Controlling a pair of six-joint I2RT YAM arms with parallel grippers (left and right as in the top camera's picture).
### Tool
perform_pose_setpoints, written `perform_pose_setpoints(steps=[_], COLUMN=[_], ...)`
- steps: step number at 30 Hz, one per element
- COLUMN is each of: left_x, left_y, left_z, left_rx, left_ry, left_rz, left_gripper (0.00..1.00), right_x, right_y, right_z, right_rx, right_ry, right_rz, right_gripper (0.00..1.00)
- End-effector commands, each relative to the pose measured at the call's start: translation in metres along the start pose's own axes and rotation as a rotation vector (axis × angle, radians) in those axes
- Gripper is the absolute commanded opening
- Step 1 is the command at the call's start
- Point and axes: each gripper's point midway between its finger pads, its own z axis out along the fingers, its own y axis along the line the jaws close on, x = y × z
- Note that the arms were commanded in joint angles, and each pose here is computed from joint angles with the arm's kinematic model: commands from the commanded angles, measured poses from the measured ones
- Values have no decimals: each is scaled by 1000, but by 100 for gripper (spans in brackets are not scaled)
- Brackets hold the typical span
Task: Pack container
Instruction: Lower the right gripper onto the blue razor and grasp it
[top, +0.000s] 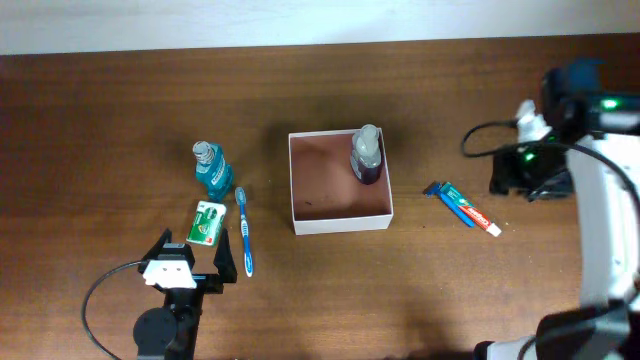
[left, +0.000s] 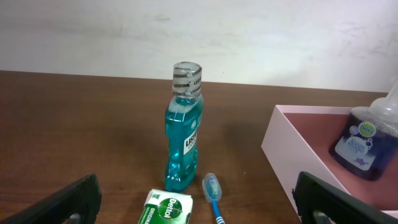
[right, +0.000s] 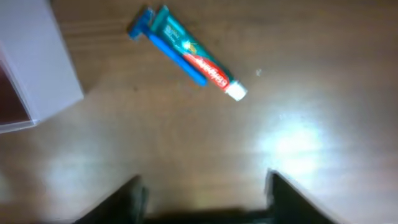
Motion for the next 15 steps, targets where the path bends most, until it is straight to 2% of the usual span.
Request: perform_pose_setpoints(steps=[1,7,11,15], left_x=[1,1,1,1], left_y=[0,0,0,0], left_z=[0,0,0,0], left_rx=[6,6,6,6], left_ry=[-4,-4,-4,-4], left_rz=[-9,-9,-9,-9], left_gripper=[100,99,99,99], right_x=[5,-4,-10,-17], right_y=[11,29,46,52], right_z=[36,77,83,87], right_rx=[-86,-193,-283,-285], right_ry=[31,-45,-112,-151], right_rz=[-98,-339,-453,-518], right_gripper=[48,48,47,45])
